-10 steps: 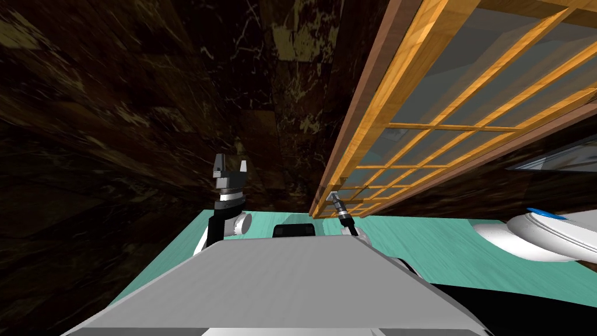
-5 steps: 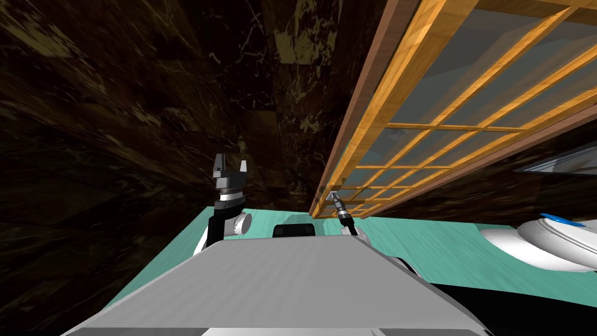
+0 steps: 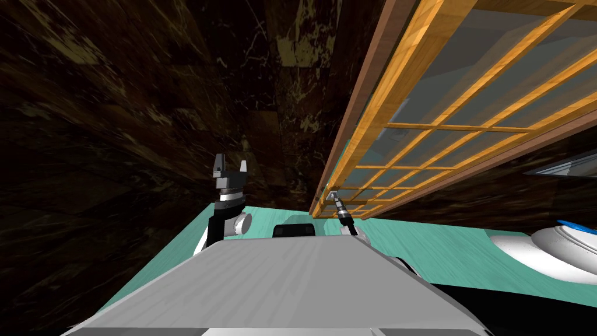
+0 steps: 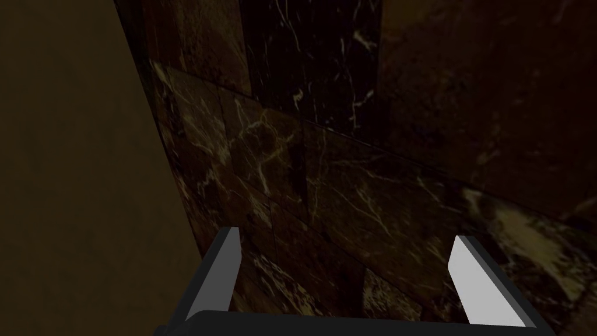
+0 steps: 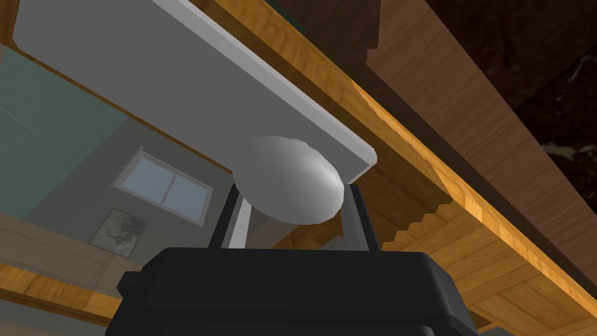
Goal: Pull the door open
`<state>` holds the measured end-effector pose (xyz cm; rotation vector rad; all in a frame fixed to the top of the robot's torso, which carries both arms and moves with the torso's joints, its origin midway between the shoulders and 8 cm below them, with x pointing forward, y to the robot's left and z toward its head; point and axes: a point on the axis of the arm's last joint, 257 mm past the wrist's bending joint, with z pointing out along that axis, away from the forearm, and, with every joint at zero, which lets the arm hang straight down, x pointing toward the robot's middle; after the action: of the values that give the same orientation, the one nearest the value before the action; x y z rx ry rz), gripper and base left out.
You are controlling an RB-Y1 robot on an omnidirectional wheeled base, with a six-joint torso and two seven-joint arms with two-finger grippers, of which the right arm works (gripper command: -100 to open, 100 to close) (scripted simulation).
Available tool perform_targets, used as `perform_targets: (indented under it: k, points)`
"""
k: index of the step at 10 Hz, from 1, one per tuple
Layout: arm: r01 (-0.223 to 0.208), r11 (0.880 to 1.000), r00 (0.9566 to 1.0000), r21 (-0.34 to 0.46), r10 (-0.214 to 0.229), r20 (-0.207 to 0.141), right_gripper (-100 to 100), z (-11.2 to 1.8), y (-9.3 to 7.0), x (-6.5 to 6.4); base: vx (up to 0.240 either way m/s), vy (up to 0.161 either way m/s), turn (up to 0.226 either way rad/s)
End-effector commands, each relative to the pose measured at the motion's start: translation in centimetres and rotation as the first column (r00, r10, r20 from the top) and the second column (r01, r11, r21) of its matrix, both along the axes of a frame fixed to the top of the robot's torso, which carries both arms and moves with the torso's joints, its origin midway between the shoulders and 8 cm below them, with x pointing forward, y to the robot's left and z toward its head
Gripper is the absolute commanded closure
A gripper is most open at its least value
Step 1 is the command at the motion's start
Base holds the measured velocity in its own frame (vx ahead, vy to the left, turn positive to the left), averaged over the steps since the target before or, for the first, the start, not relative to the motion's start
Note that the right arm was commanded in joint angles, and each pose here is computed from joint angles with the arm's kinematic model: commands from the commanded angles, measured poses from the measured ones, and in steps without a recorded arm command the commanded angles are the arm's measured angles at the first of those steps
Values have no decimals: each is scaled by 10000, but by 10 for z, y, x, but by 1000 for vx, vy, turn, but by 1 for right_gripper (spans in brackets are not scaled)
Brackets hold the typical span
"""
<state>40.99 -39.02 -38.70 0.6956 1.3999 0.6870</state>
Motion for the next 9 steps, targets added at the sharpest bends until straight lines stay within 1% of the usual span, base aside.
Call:
perform_targets:
  k: [1, 3, 4, 5, 6, 7, 8, 9]
  points:
    - [-62, 9993, 10000, 373, 62, -6, 100, -2, 6, 0, -27, -20, 36]
    - [13, 9929, 10000, 1188, -19, 49, 100, -1, 5, 2, -37, -20, 71]
    - [5, 9909, 10000, 1346, -12, 55, 100, -1, 5, 2, -33, -23, 42]
    - [40, 9840, 9999, 1780, -56, 84, 100, -1, 4, 3, -42, -25, 67]
    - [37, 9829, 9999, 1841, -54, 86, 100, -1, 4, 3, -35, -18, 33]
    - [68, 9733, 9999, 2292, -97, 116, 100, -1, 4, 4, -38, -12, 44]
    - [66, 9724, 9999, 2331, -96, 117, 100, -1, 4, 4, -32, -14, 54]
    - [92, 9600, 9998, 2797, -139, 147, 100, 0, 4, 5, -36, -23, 58]
